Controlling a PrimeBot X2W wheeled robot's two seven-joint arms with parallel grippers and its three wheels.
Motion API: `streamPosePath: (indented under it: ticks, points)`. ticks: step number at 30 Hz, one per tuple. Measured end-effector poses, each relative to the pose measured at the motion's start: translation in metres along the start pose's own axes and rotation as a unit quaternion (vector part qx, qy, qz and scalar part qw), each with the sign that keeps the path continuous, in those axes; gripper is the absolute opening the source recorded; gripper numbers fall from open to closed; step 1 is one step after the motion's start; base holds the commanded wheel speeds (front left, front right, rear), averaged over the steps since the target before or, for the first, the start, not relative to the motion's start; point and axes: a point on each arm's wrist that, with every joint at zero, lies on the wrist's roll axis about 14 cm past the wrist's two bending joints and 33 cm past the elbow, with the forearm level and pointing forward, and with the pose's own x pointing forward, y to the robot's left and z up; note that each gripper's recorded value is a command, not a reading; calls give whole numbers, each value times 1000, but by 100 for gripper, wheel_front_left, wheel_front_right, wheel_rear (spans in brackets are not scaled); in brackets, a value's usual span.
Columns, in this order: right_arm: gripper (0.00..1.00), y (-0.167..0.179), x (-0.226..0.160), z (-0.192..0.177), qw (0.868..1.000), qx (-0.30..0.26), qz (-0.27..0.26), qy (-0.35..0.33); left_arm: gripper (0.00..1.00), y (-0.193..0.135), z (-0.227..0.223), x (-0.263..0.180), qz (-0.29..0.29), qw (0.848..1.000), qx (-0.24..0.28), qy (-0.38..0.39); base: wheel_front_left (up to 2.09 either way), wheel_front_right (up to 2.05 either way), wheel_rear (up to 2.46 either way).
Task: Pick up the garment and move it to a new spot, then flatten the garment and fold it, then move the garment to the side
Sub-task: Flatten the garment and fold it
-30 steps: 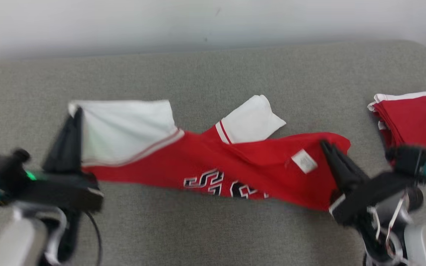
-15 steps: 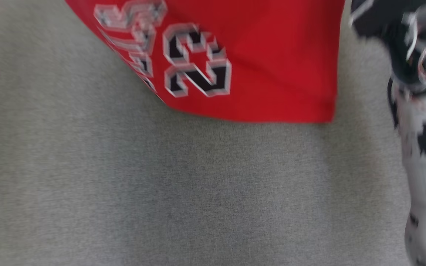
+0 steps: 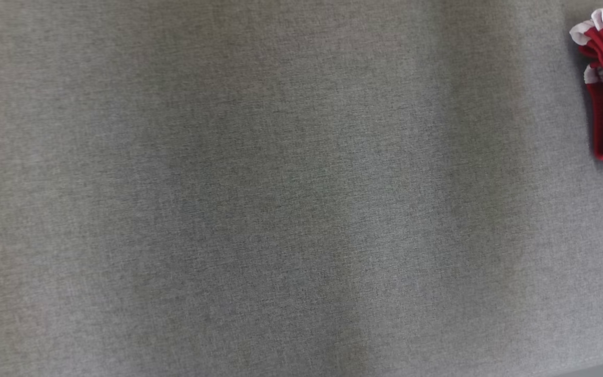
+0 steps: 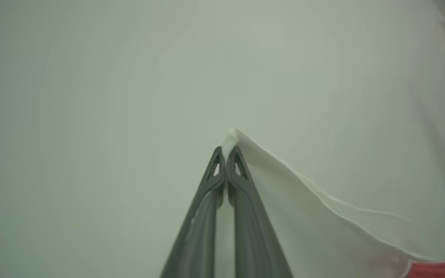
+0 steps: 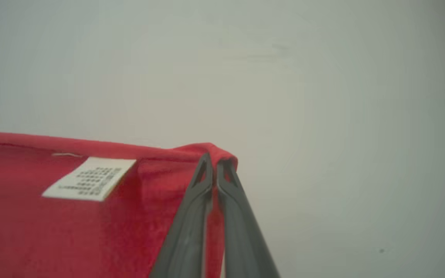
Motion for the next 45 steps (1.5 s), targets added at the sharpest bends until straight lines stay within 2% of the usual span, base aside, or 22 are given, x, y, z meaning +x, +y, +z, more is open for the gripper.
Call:
streamPosePath:
  ticks: [3,5,7,10,14,16,20,24,26,28,29,32,36,39,42,45]
  points:
    - [0,-6,12,27,998,-24,-6,-55,0,-15,37,16,-30,997,-20,-74,0,0,0]
    - [0,-9,13,28,998,-35,-7,-57,0,-21,50,16,-41,994,-23,-99,0,0,0]
    - [0,-13,11,10,998,-44,-9,-39,0,-30,52,9,-57,991,-47,-113,0,0,0]
    - [0,-20,-1,-36,997,-70,-4,13,0,-41,-11,-30,-84,995,-55,-27,0,0,0]
    - [0,-15,-41,-124,989,-83,18,119,0,-25,-89,-100,-38,991,-99,81,0,0,0]
    - [0,-14,-59,-151,984,-86,28,151,0,-25,-114,-134,-18,985,-119,122,0,0,0]
    - [0,-15,-98,-185,973,-86,43,211,0,-29,-130,-186,31,971,-164,170,0,0,0]
    - [0,-14,-129,-193,962,-66,44,262,0,-42,-132,-233,67,954,-193,218,0,0,0]
    - [0,-18,-150,-195,954,-55,35,294,0,-46,-129,-256,96,942,-210,242,0,0,0]
    - [0,-17,-179,-200,939,-41,30,341,0,-53,-128,-287,123,925,-226,281,0,0,0]
    - [0,-13,-205,-199,925,-30,30,378,0,-62,-126,-324,146,901,-238,332,0,0,0]
    - [0,-9,-241,-182,909,-17,26,416,0,-71,-104,-370,197,866,-263,378,0,0,0]
    - [0,-3,-272,-162,902,1,18,430,0,-75,-71,-401,256,838,-288,385,0,0,0]
    - [0,-7,-291,-146,901,8,1,434,0,-95,-50,-422,257,822,-302,409,0,0,0]
    - [0,-6,-318,-140,887,18,-9,461,0,-102,-31,-435,280,806,-322,409,0,0,0]
    - [0,6,-344,-133,871,21,3,491,0,-111,-13,-456,299,782,-343,426,0,0,0]
